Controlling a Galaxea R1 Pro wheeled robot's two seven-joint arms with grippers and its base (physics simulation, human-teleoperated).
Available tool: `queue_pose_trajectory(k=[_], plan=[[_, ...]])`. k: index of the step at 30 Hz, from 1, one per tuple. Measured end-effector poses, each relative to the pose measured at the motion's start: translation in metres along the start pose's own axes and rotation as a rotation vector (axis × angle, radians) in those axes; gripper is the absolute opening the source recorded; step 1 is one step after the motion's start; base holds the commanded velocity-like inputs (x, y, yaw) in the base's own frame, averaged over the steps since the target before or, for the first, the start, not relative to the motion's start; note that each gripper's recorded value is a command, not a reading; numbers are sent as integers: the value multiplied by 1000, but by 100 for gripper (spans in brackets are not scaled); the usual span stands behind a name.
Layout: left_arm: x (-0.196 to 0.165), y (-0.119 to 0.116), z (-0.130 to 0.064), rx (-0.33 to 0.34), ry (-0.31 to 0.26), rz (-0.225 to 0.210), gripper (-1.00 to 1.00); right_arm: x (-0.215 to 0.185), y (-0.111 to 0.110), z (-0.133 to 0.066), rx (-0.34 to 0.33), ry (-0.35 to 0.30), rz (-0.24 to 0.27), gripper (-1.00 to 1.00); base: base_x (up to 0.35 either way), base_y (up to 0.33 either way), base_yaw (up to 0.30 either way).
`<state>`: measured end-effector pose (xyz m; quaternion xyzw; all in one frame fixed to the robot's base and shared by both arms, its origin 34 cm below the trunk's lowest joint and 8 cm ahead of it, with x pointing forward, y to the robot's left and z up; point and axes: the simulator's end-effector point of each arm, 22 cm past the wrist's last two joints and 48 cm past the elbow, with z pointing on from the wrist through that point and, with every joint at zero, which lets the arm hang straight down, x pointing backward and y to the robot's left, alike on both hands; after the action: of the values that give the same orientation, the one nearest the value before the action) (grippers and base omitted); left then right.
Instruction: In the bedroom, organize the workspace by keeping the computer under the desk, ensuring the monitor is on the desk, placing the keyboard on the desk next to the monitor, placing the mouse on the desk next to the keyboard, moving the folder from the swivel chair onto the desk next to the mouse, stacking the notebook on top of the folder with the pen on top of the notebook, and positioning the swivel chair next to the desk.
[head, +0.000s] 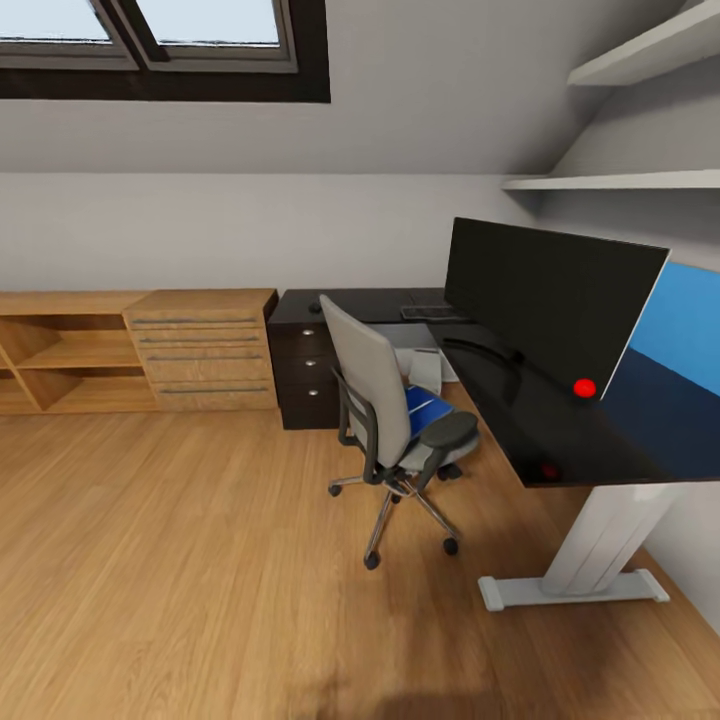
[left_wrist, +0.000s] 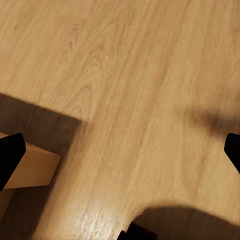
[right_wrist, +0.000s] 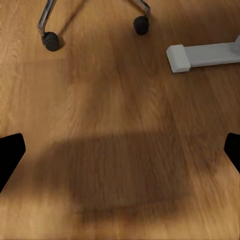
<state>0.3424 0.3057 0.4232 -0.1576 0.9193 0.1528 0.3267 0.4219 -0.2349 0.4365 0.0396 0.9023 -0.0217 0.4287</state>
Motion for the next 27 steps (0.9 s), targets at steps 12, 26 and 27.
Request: queue_pose_trajectory(k=[12,26,27], plan=[[-250,-132,-8,239,1,-33,100,-286,31,142,-16,-255,30,100,0,0,0],[-379,-194,-19,430,-74,-165,100,-378,23,182,62,-209,26,100,0,0,0],[-373,-193,-18,430,-71,-166,100,-377,23,183,62,-210,27,100,0,0,0]])
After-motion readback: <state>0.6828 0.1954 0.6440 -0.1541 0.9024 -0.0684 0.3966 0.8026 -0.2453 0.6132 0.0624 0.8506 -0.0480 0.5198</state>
